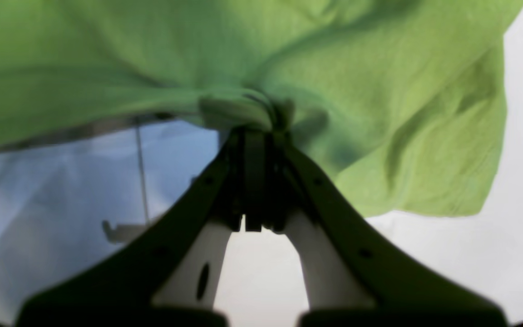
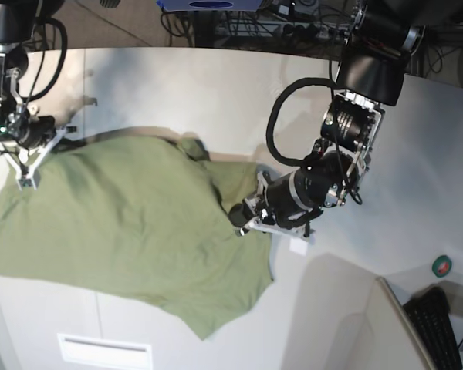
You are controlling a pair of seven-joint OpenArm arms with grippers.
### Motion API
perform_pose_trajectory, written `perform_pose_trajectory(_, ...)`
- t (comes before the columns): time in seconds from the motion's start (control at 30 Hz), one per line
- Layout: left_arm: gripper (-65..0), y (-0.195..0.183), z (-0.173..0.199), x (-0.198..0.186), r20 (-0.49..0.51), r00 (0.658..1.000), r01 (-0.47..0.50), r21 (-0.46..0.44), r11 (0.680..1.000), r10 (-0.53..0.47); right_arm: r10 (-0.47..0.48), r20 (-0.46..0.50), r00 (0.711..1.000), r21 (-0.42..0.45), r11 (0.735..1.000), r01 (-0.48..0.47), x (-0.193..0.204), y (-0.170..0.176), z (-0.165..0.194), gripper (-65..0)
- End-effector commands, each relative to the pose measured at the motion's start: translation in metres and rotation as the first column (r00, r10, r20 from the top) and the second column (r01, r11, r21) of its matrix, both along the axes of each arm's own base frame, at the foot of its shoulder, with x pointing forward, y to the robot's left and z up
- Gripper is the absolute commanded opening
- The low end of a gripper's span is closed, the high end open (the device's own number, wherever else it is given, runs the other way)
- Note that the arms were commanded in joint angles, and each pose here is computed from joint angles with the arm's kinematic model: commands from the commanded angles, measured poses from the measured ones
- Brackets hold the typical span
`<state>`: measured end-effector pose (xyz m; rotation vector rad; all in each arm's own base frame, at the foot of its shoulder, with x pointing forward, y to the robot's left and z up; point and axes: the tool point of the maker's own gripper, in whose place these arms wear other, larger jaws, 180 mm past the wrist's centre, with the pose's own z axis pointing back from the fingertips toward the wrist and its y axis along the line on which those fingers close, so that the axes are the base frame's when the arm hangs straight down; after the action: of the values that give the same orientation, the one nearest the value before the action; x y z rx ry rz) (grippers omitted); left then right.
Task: Layout the t-shirt on the table in an organized manner, then fold the t-shirt properly
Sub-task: 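Spread the t-shirt flat by pulling with both grippers apart, then grasp the t-shirt edge with the left gripper and smooth it outward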
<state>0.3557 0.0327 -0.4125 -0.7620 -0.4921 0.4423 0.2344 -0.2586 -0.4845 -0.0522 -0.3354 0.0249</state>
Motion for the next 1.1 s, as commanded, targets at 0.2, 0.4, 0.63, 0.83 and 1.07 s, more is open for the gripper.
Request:
perform_pose_trajectory(0.2,-25.2,0.027,-0.011,-0.025,-0.056,0.998,-0.038,0.087,0.995,0.043,-0.026,0.043,0.999,-0.037,0.999,0.028,-0.005,-0.013,0.029,-34.2)
perform_pose_trajectory(0.4,-1.8,0.049,0.016,-0.025,0.03,0.999,-0.025,0.129,0.991,0.022,-0.079,0.088,0.993,-0.05,0.995,0.084,-0.028,-0.017,0.053,-26.0)
perform_pose_trajectory(0.63,-51.7,0.021,0.081,0.044,0.27,0.954,0.044,0.294,0.955,-0.127,-0.185,0.268,0.946,-0.041,0.978,0.203,-0.014,-0.038,0.082,-44.9)
perform_pose_trajectory(0.83,-65.0,-0.021,0.011,0.079,0.121,0.898,0.21,0.728,0.652,-0.424,-0.237,0.259,0.936,0.009,0.97,0.243,0.003,-0.043,0.064,-65.0)
perform_pose_trajectory(1.07,-65.0,-0.038,-0.041,0.076,0.017,0.782,0.2,0.94,0.277,-0.623,-0.221,0.17,0.961,0.042,0.975,0.217,0.01,-0.026,0.047,-65.0)
